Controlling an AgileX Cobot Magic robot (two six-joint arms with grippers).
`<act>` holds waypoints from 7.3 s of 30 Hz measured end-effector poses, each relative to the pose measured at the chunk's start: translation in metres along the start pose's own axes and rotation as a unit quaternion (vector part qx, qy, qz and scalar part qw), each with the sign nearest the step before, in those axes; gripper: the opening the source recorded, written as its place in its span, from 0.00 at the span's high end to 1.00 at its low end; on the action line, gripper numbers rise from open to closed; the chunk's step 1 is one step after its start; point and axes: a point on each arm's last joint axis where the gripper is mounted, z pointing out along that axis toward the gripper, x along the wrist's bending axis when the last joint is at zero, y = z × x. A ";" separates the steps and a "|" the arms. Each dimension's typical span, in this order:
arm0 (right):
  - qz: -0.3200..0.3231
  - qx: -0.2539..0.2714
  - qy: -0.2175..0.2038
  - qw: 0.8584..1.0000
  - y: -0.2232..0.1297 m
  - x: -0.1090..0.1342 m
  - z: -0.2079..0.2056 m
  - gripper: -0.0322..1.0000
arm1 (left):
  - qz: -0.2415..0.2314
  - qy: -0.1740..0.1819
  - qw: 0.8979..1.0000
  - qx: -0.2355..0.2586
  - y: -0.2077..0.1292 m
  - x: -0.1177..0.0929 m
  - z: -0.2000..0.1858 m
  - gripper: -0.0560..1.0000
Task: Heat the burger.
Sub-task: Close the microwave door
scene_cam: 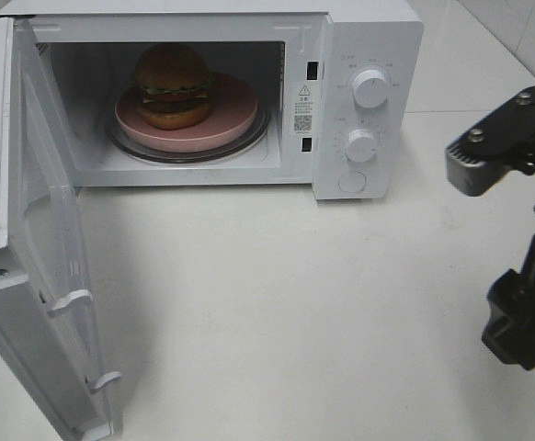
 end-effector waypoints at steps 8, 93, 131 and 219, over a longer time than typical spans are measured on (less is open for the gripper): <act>0.013 -0.070 0.003 0.997 -0.038 -0.006 -0.028 0.23 | 0.000 0.000 1.000 0.000 0.000 0.000 0.000 0.02; 0.281 -0.381 -0.151 0.868 -0.183 -0.013 -0.048 0.24 | 0.000 0.000 1.000 0.000 0.000 0.000 0.000 0.02; 0.282 -0.381 -0.151 0.868 -0.183 -0.013 -0.048 0.24 | -0.017 0.012 0.999 -0.042 0.021 0.002 -0.004 0.14; 0.282 -0.381 -0.151 0.868 -0.183 -0.013 -0.048 0.24 | 0.035 -0.128 0.986 -0.099 0.002 -0.069 0.273 0.95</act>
